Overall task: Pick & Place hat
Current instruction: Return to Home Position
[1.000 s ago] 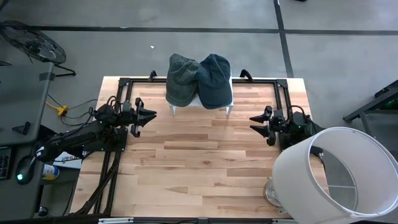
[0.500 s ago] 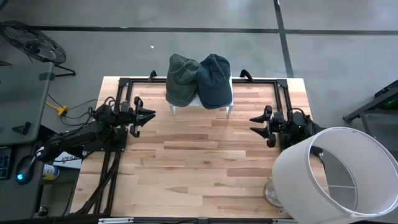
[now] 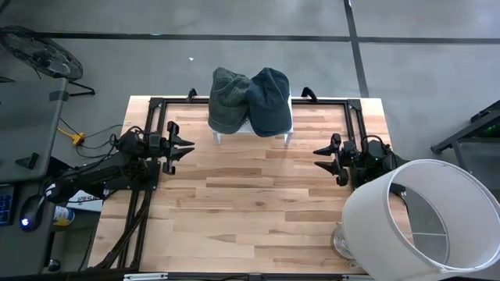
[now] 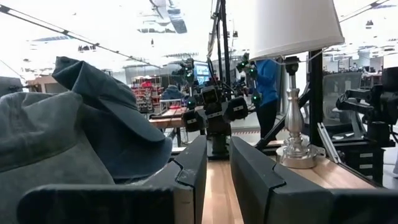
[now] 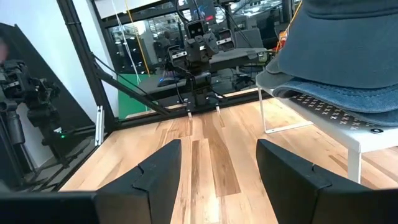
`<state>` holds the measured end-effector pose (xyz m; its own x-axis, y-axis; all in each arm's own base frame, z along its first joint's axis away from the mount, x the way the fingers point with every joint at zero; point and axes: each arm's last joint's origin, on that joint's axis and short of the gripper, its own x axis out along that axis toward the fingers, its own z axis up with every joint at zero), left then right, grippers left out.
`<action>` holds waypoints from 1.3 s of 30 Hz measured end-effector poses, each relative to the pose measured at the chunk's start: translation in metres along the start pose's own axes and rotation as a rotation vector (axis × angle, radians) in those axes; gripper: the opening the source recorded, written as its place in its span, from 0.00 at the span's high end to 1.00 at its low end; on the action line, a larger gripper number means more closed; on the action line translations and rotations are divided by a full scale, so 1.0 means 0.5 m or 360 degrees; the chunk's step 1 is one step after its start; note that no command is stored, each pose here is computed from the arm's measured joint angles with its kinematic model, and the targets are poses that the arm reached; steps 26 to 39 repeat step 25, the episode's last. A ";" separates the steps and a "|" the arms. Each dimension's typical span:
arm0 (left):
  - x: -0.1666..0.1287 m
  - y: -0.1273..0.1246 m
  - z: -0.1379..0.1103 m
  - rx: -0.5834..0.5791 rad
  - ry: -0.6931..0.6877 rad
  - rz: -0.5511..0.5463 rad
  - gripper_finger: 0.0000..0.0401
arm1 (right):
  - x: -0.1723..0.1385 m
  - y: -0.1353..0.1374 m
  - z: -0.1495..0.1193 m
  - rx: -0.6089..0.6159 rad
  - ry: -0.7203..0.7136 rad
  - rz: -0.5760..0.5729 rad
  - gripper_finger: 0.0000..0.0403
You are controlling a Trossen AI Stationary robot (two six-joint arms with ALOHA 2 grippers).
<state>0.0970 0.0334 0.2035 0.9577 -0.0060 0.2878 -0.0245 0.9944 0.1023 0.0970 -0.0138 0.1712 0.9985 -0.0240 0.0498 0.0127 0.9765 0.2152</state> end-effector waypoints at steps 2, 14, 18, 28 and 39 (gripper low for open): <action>0.000 0.000 -0.001 -0.0003 0.0007 0.0000 0.83 | 0.000 0.000 0.000 0.0001 -0.0001 0.0000 0.50; 0.000 0.000 -0.013 -0.0055 0.0116 0.0003 0.83 | 0.000 0.000 0.001 0.0001 -0.0004 -0.0001 0.50; -0.001 0.000 -0.019 -0.0077 0.0164 0.0005 0.83 | 0.000 0.000 0.001 0.0001 -0.0006 0.0000 0.50; -0.002 0.000 -0.032 -0.0124 0.0264 0.0008 0.83 | 0.000 0.000 0.001 0.0001 -0.0006 -0.0001 0.50; -0.002 0.000 -0.032 -0.0124 0.0264 0.0008 0.83 | 0.000 0.000 0.001 0.0001 -0.0006 -0.0001 0.50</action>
